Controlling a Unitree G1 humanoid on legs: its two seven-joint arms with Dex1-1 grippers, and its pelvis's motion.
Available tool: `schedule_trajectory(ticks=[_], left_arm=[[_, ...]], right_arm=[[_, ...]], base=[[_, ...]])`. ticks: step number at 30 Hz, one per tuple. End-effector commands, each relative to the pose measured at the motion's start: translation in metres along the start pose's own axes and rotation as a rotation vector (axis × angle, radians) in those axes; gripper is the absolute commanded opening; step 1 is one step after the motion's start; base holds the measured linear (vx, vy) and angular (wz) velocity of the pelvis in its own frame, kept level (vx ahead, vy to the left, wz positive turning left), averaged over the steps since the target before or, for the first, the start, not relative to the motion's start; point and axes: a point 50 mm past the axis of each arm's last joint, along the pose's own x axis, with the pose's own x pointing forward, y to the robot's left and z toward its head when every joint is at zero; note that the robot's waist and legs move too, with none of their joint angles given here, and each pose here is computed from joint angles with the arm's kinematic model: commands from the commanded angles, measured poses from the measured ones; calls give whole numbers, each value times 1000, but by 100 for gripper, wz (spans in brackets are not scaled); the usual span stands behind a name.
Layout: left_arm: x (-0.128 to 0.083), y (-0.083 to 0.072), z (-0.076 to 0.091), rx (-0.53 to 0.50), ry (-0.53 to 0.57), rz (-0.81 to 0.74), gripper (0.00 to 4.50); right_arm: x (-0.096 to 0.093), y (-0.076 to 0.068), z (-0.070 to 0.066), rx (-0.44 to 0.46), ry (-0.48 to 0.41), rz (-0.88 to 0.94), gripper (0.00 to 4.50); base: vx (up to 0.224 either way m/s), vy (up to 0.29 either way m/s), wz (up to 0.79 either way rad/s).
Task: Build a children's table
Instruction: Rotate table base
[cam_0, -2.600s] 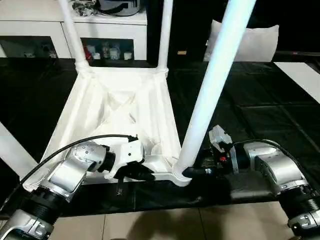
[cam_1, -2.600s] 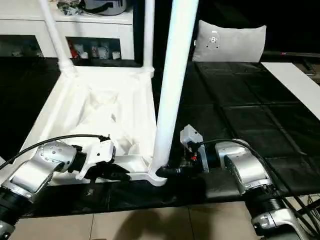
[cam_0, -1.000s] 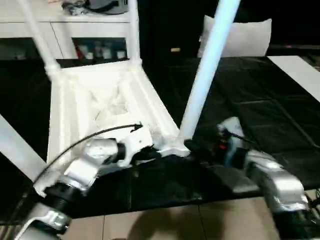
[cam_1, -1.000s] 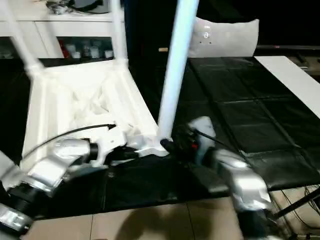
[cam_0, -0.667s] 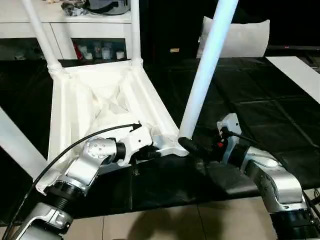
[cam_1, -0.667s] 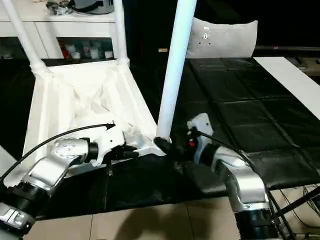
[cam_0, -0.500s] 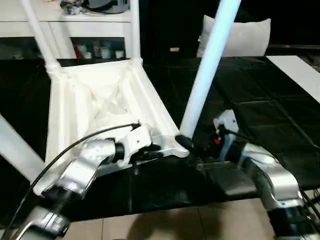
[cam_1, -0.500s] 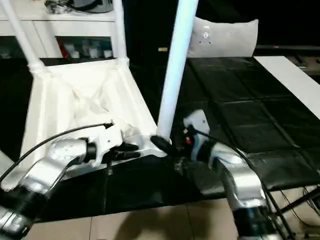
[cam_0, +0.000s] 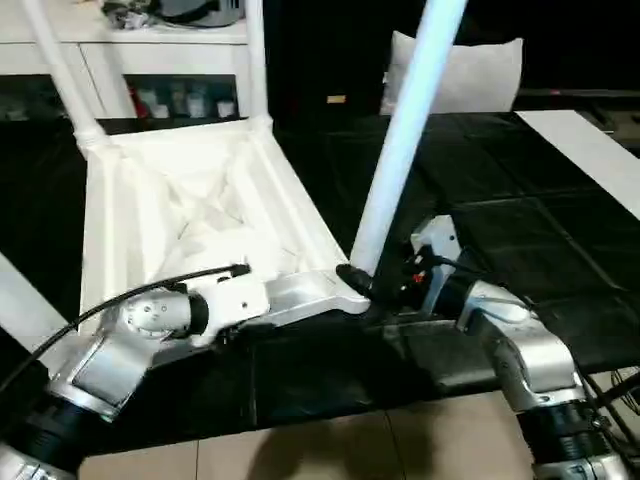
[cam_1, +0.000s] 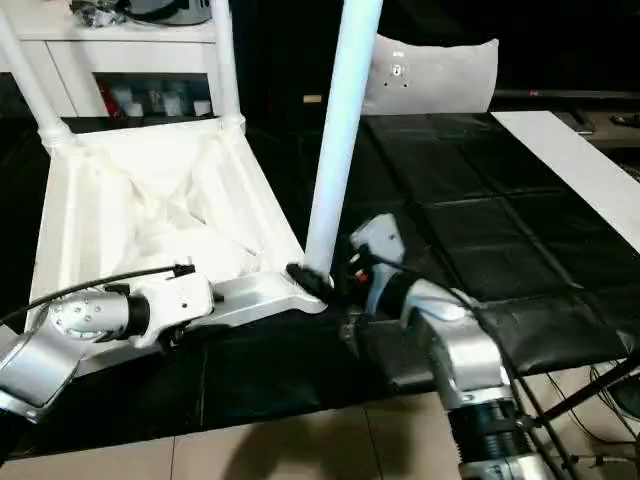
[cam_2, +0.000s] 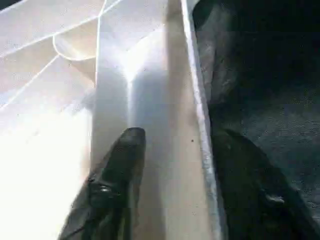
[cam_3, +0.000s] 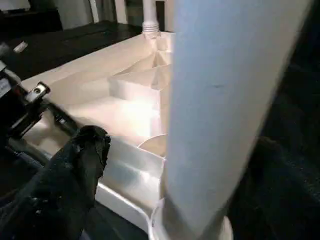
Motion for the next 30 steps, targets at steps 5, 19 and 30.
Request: schedule_trajectory(ticks=[5,19,30], left_arm=[[-8,19,-4,51,76,181,305],[-11,20,20,-152,-190,358,429],[-2,-26,50,-514,-508,372,446]], right_arm=[[8,2,1,-12,-3,1,450],[24,-8,-1,-18,18,-74,450],[25,-25,-5,-4,34,-233,450]], base=[[0,0,0],[0,0,0],[0,0,0]])
